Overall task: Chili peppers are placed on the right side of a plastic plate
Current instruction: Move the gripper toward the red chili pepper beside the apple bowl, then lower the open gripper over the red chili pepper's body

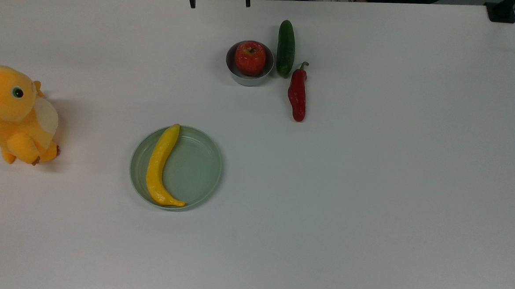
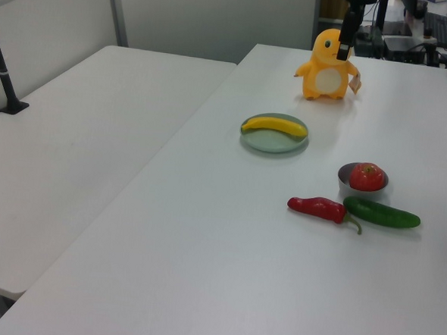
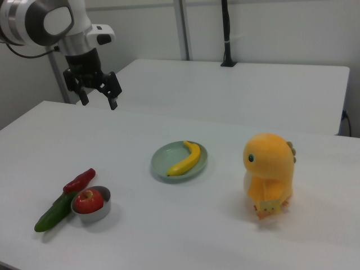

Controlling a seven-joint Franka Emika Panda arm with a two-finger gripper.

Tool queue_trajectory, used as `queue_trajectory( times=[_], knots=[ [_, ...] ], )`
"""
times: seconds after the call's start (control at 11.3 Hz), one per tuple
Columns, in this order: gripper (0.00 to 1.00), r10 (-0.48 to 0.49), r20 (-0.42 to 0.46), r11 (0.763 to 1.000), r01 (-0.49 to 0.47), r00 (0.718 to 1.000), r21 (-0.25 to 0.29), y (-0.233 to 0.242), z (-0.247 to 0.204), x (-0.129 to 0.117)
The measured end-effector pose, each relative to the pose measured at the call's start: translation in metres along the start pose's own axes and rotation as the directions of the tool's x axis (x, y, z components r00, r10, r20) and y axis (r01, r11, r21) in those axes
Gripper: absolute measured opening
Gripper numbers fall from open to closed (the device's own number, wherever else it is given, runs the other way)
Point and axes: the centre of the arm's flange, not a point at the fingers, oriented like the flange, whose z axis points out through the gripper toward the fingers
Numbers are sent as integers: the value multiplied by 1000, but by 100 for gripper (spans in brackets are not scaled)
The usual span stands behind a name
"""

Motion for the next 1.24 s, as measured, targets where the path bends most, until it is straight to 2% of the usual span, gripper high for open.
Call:
queue_trajectory(
  times=[0.53, 0.71, 0.97, 1.24],
  knots=[
    [100, -13, 48, 1000, 13, 999, 3, -7, 24, -3],
    [100, -46, 79, 999, 46, 996, 8, -25, 39, -4],
    [100, -143, 184, 990, 142, 972, 23, -83, 97, -8],
    [100, -175, 184, 984, 173, 967, 27, -108, 150, -4]
  ],
)
